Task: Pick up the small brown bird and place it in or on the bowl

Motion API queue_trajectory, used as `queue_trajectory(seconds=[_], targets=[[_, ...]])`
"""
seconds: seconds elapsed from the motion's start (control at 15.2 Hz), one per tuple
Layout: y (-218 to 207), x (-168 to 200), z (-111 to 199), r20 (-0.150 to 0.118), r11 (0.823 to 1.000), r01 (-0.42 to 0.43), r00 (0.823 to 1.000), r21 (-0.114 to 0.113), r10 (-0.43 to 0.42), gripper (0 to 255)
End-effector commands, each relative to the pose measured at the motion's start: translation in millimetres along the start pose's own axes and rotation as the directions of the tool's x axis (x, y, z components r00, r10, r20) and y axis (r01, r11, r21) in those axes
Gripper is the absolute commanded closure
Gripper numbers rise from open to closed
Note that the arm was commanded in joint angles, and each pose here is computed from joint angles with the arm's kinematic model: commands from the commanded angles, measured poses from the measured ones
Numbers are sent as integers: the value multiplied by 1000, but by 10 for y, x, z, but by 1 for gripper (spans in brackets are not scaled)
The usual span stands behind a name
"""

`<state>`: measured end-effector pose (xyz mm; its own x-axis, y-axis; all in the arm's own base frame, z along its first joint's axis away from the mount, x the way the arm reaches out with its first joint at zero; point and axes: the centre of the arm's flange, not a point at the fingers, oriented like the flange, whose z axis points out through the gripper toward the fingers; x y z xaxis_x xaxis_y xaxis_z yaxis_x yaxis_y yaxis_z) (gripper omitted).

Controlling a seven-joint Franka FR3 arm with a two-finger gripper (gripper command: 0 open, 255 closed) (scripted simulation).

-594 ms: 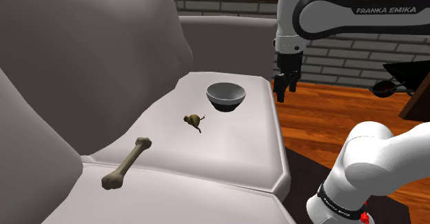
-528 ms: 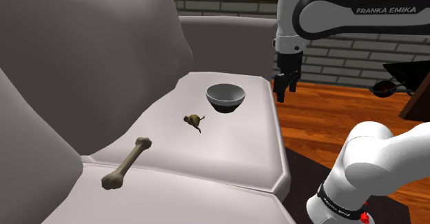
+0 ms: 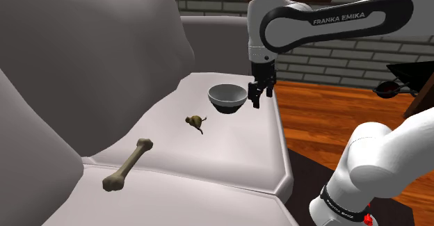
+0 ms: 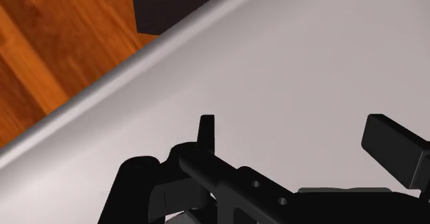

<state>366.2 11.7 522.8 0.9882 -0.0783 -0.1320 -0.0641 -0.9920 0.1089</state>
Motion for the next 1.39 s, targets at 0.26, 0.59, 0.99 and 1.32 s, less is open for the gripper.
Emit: queue_trajectory(seconds=[0.26,0.59,0.99,1.32], targets=[[-488,626,107,-10,999,20,1000,-26,-21,0],[-894,1147,220,-18,998,37,999,-48,-38,0],[-1388,1763,361,-27,996,56,998,-74,-58,0],[-1799,2261,482,-33,993,72,997,-96,-76,0]])
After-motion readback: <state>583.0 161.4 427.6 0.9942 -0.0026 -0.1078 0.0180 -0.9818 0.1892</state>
